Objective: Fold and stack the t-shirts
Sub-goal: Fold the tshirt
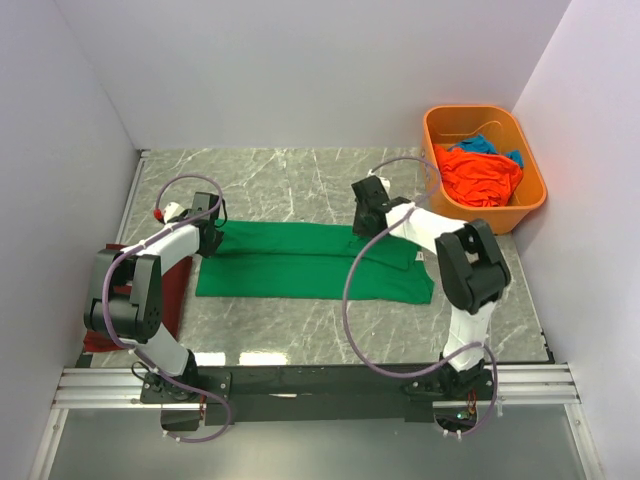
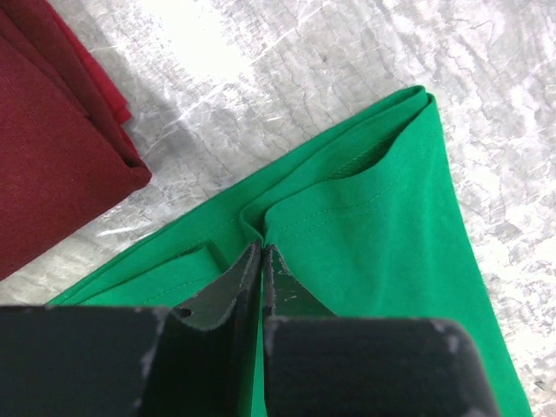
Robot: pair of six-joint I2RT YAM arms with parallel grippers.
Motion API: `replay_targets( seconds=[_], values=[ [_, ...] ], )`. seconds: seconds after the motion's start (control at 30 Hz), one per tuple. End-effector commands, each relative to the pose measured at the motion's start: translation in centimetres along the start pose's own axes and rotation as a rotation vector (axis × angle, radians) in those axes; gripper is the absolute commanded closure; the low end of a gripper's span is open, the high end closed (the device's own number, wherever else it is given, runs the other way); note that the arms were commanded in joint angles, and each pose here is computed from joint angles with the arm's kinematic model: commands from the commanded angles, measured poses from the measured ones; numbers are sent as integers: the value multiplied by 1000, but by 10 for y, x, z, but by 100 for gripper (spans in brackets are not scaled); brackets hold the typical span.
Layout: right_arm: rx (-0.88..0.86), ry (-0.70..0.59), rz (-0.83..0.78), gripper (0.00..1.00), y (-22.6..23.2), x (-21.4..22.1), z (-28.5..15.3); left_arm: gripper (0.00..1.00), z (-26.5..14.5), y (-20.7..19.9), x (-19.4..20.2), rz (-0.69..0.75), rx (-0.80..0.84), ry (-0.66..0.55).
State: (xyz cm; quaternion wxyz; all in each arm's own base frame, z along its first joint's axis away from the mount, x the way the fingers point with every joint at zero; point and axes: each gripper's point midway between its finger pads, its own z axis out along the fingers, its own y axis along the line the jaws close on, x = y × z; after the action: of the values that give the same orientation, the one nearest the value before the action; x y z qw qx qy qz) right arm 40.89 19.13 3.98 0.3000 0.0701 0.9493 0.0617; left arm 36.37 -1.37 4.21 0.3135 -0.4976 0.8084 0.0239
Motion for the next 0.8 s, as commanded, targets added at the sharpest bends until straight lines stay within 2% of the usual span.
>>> replay_targets(
  seconds=[0.0,0.33,0.77],
  values=[
    [-62,-90,30,100,11,-19,-33,92,-5,-5,-6,-5,34,-11],
    [-137,-85,42,100,13,11,-66,94,-4,-1,-10,-15,31,-17],
    [-188,-88,88,100,11,53,-84,97,-3,-1,-12,-19,57,-27]
  ],
)
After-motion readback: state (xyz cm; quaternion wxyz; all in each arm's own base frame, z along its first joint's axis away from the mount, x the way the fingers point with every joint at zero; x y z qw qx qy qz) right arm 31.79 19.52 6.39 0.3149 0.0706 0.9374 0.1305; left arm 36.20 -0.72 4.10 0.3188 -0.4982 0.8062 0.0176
